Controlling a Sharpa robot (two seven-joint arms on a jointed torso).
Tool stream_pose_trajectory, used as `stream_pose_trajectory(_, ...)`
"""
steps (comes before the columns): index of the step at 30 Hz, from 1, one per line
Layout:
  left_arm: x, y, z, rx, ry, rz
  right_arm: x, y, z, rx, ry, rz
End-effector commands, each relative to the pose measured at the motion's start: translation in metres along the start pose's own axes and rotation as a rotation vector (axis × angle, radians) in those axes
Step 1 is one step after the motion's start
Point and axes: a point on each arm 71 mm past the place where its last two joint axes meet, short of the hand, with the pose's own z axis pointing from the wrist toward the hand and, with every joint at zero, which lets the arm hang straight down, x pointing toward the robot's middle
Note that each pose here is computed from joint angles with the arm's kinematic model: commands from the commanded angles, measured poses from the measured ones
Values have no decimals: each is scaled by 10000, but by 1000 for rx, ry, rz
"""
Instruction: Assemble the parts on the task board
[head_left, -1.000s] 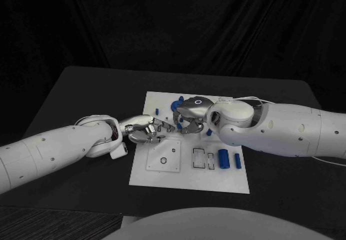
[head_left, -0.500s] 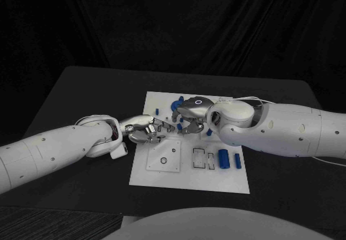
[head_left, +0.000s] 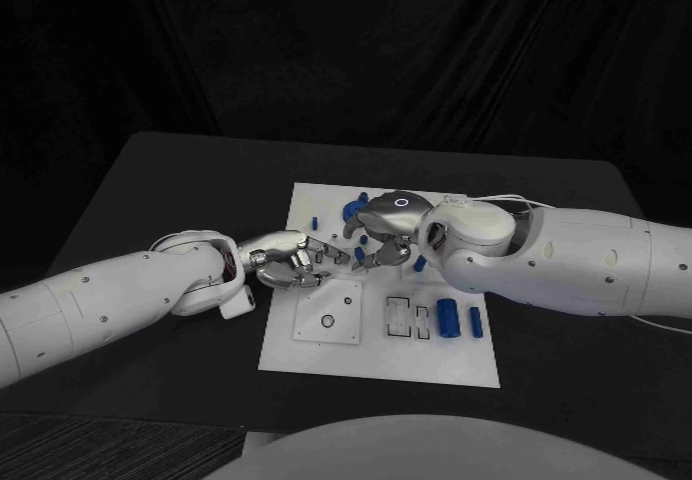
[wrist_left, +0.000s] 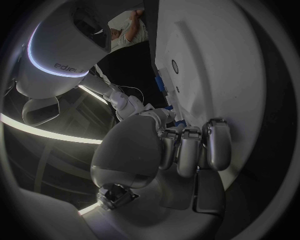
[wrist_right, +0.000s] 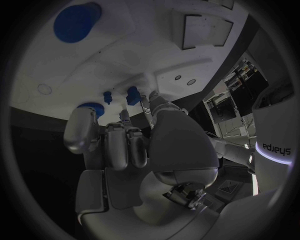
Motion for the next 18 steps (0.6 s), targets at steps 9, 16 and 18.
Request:
stream_pose_trajectory(9,-139,-116,-165,-20,-78,59,-563,-10,-364,-164,-457,49)
stream_pose_trajectory(16,-458,-358,-270,-60,-154,130,-884,-250,-616,-152,-609,88)
stream_pose_trajectory(18,-562,-439,-278,-78,-170,151,-967,-342,-695,-136,-650,94)
